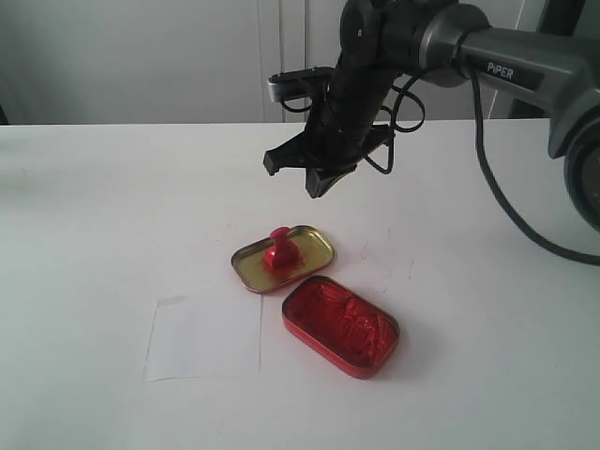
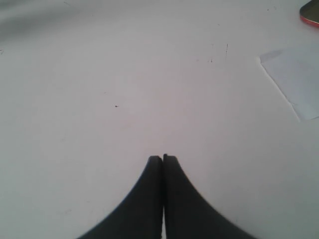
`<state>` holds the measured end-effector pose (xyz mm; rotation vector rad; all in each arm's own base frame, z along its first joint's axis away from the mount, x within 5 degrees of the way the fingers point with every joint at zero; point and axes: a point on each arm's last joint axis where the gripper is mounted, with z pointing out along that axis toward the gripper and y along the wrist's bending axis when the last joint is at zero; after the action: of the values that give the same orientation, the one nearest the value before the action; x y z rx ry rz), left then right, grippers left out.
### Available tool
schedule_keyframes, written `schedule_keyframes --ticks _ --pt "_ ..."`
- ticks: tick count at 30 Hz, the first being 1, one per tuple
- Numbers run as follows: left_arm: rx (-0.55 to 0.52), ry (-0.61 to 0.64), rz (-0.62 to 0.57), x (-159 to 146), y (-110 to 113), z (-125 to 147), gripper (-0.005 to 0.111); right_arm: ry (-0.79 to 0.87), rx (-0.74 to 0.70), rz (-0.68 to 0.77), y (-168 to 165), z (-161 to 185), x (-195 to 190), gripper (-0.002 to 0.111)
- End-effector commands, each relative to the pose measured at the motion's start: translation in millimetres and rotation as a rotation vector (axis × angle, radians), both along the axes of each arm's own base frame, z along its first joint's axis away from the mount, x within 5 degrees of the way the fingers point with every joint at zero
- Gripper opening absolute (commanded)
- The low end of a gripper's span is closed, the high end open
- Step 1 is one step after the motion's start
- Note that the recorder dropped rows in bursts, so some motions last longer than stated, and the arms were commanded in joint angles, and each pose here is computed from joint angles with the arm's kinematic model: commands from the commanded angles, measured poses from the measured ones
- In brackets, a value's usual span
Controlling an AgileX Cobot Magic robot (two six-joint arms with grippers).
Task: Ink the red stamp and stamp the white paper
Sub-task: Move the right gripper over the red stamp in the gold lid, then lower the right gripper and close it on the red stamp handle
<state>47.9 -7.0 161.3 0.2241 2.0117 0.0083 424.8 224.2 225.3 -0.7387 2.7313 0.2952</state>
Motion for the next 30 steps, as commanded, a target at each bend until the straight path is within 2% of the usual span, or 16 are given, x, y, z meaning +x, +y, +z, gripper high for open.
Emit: schedule_keyframes --ticks 1,11,18,23,27,30 --pt "0.000 0.007 -0.006 0 0 -3 0.000 0.005 0.005 0.013 1 -3 1 0.000" --pt "0.000 0.007 -0.006 0 0 -3 0.000 0.016 0.006 0.082 20 -18 -2 0.000" --pt "0.000 0.007 -0.006 0 0 -3 0.000 -0.129 -0.036 0.405 39 -15 -8 0.000" --pt "0.000 0.007 -0.006 0 0 -3 0.000 -0.265 -0.126 0.800 46 -15 -11 0.000" --pt "0.000 0.007 -0.006 0 0 -3 0.000 -0.307 -0.159 0.934 46 -15 -11 0.000" --pt "0.000 0.007 -0.006 0 0 -3 0.000 -0.343 -0.199 1.098 45 -15 -13 0.000"
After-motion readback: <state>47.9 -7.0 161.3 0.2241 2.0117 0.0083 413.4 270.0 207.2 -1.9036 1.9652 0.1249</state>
